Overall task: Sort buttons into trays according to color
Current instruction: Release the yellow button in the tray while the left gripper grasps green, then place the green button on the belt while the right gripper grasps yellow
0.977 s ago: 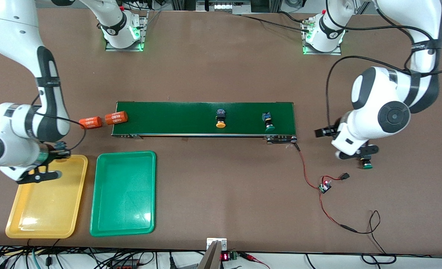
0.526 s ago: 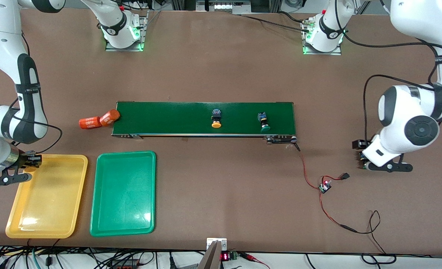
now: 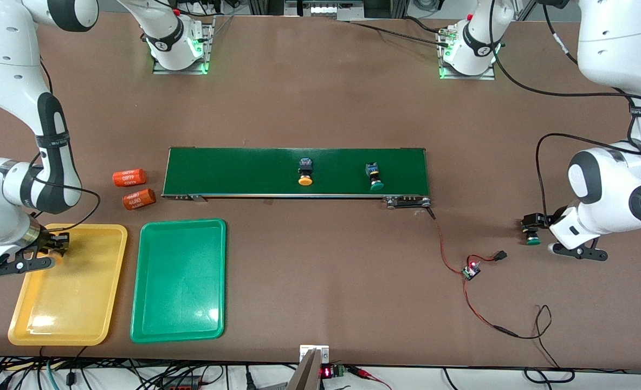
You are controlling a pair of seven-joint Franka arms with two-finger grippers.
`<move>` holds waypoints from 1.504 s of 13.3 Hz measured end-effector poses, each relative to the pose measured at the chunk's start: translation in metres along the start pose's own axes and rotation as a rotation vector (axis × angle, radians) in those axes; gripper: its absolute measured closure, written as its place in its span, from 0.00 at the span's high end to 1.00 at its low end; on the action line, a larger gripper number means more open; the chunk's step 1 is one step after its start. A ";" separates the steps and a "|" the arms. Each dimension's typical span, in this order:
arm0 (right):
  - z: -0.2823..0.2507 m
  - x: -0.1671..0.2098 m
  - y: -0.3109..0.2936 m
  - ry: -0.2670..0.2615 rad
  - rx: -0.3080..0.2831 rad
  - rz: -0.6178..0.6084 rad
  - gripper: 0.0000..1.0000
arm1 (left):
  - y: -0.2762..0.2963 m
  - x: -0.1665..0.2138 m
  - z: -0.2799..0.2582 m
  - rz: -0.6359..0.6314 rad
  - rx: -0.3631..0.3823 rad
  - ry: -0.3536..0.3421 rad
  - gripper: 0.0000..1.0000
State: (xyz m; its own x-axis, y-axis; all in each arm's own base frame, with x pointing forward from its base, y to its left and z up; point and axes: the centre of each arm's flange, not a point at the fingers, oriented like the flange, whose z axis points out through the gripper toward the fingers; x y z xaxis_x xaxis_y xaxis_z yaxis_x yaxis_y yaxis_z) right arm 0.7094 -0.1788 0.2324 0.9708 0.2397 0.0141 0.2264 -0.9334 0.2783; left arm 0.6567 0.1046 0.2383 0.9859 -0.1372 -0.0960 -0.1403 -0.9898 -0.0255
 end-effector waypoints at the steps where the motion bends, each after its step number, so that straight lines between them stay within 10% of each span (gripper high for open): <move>1: 0.002 -0.001 0.001 -0.001 0.000 0.002 0.57 | -0.002 0.001 0.008 -0.003 0.008 0.012 1.00; 5: -0.005 0.000 0.000 0.007 0.003 0.004 0.99 | -0.004 -0.012 0.043 -0.050 -0.005 0.043 1.00; 8: -0.039 -0.003 -0.016 0.011 0.066 0.021 1.00 | -0.002 -0.023 0.066 -0.126 -0.073 0.030 0.93; 13: -0.165 -0.013 -0.115 -0.078 0.235 0.199 1.00 | -0.005 -0.025 0.069 -0.139 -0.078 0.030 0.41; 16: -0.198 -0.024 -0.198 -0.109 0.269 0.276 1.00 | 0.000 -0.019 0.051 -0.126 -0.082 0.039 0.41; 20: -0.216 -0.040 -0.283 -0.148 0.290 0.300 1.00 | 0.064 -0.019 -0.023 -0.029 -0.222 -0.162 0.41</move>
State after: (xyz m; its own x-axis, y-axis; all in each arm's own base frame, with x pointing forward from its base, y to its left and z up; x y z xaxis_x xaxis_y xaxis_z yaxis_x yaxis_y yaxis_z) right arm 0.5897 0.1333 0.3601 0.9931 -0.0747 -0.0904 -0.0749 -0.9972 0.0013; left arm 0.6312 0.0427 0.2610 0.9593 -0.1180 -0.2565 -0.0705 -0.9799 0.1869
